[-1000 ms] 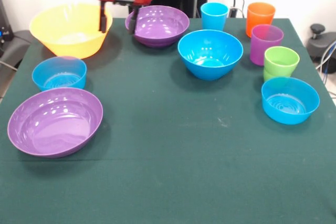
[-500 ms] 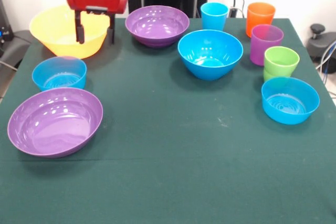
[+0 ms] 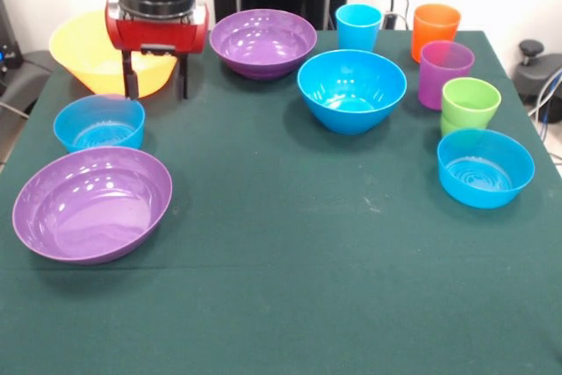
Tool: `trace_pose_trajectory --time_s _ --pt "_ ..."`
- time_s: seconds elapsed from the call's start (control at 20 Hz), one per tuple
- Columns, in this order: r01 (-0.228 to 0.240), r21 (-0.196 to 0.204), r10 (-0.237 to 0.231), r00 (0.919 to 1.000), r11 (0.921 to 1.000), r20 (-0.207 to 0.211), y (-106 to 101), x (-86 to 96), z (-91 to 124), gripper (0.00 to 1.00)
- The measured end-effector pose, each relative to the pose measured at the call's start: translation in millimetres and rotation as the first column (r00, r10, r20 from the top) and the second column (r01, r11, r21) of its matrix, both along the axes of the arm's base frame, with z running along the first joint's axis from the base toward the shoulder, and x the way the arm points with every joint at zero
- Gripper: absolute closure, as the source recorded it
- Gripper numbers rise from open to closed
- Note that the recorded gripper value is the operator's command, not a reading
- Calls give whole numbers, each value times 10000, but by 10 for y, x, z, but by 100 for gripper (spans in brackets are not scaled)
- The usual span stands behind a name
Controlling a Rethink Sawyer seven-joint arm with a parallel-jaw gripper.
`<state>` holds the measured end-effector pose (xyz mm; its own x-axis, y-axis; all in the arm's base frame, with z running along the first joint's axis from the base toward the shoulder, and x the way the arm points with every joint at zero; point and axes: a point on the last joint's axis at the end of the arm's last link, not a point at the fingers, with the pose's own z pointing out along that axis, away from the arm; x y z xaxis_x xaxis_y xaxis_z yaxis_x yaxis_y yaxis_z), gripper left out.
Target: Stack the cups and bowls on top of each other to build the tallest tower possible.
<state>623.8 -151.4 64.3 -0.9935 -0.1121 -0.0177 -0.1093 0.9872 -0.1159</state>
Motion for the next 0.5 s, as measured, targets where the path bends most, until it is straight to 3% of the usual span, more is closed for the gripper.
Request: trace_pose_trajectory --time_s 0.5 --pt "-698 -374 692 9975 9969 -163 -35 38 -311 0"
